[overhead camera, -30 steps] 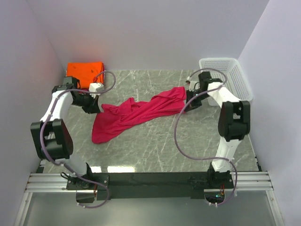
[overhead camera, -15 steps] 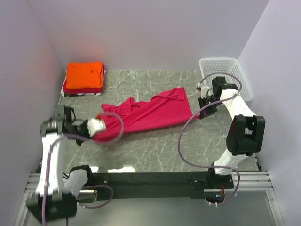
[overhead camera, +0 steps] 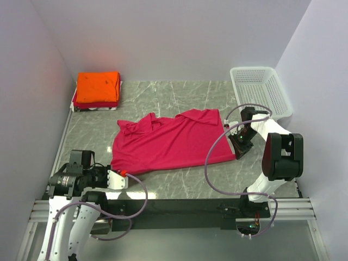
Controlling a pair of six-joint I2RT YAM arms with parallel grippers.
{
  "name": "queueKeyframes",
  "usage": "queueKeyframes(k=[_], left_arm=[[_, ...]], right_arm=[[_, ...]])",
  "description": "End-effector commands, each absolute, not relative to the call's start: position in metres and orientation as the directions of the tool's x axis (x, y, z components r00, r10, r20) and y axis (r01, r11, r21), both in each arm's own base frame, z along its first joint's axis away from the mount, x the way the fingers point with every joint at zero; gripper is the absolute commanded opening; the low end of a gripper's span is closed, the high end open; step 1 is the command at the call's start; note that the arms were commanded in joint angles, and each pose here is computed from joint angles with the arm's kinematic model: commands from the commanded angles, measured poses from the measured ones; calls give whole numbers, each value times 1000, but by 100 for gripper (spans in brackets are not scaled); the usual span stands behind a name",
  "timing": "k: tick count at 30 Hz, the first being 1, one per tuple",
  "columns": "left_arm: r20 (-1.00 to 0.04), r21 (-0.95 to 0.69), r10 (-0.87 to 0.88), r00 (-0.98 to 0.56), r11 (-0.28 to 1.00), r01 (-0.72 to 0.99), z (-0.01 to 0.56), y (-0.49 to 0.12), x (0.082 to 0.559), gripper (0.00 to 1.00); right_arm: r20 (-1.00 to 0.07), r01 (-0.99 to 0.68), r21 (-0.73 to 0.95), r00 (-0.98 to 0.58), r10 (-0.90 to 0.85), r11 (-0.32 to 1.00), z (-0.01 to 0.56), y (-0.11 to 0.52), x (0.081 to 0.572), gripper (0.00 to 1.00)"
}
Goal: Fold and stack the t-shirts
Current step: Flatten the tshirt out
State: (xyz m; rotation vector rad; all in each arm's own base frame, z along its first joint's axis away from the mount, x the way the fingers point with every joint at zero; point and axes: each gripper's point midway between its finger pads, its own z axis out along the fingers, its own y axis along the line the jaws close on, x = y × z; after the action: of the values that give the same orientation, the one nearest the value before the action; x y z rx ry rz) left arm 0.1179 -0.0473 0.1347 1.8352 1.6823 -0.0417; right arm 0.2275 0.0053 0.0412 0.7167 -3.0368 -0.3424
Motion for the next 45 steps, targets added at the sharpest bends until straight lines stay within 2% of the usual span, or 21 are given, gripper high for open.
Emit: queueKeyframes(k=[1, 3, 5, 6, 7, 9, 11, 12, 13, 14, 15, 16, 18, 19, 22, 28, 33, 37, 41, 45], left_arm=[[-552, 378, 806, 212, 16, 926, 157, -76, 108, 0], [-606, 248, 787, 117, 47, 968, 152, -86, 104, 0], [-635, 180, 768, 86, 38, 983, 154, -96, 101, 0], [-663, 101, 749, 15, 69, 993, 155, -103, 100, 0], [-687, 100, 726, -14, 115, 988, 165, -109, 112, 0], [-684, -20, 705, -189, 240, 971, 167, -114, 131, 0], [-701, 24, 684, -203, 308, 951, 192, -111, 165, 0], [-709, 8, 657, -257, 372, 928, 199, -107, 187, 0], [-765, 78, 595, -249, 469, 880, 236, -93, 222, 0], [-790, 114, 566, -236, 514, 850, 257, -84, 245, 0], [-799, 53, 517, -309, 572, 819, 262, -77, 271, 0], [-834, 125, 485, -262, 630, 766, 308, -60, 299, 0], [-873, 51, 378, -307, 698, 715, 332, -47, 341, 1], [-902, 104, 358, -239, 720, 686, 368, -40, 355, 0], [-957, 151, 265, -120, 806, 573, 421, -14, 397, 1], [-969, 245, 215, 118, 868, 433, 498, -2, 410, 0], [-927, 342, 259, 273, 882, 323, 538, 2, 385, 1], [-918, 354, 273, 287, 892, 283, 546, 6, 374, 0], [-913, 348, 276, 299, 911, 221, 554, 14, 367, 0], [-886, 356, 273, 374, 918, 174, 580, 10, 335, 0]], right_arm=[[-63, -479, 144, -878, -475, 866, 45, -6, 231, 0], [-54, -479, 146, -877, -477, 865, 44, -7, 228, 0], [-58, -480, 140, -877, -477, 866, 45, -7, 228, 0], [-71, -479, 143, -878, -474, 866, 48, -6, 232, 0], [-86, -474, 179, -881, -466, 862, 53, 1, 232, 0], [-159, -465, 202, -884, -440, 862, 75, 10, 250, 0], [-302, -476, 206, -862, -407, 855, 113, 20, 284, 0], [-350, -467, 205, -856, -381, 860, 129, 22, 296, 0], [-400, -467, 205, -842, -362, 860, 145, 25, 308, 0], [-449, -470, 214, -826, -341, 857, 162, 28, 320, 0], [-532, -464, 180, -787, -311, 867, 196, 27, 343, 0], [-578, -462, 166, -761, -293, 871, 214, 27, 355, 0], [-692, -444, 119, -679, -246, 888, 260, 25, 386, 0], [-725, -433, 102, -649, -231, 896, 274, 24, 395, 0], [-830, -378, 40, -528, -180, 925, 326, 18, 422, 0], [-948, -261, -35, -296, -115, 965, 417, 5, 441, 0], [-986, -198, -80, -130, -107, 977, 475, 0, 421, 0], [-993, -172, -113, -26, -119, 979, 505, 0, 401, 0], [-991, -146, -134, 15, -133, 980, 518, -3, 384, 0], [-986, -128, -162, 61, -155, 978, 534, -3, 362, 0]])
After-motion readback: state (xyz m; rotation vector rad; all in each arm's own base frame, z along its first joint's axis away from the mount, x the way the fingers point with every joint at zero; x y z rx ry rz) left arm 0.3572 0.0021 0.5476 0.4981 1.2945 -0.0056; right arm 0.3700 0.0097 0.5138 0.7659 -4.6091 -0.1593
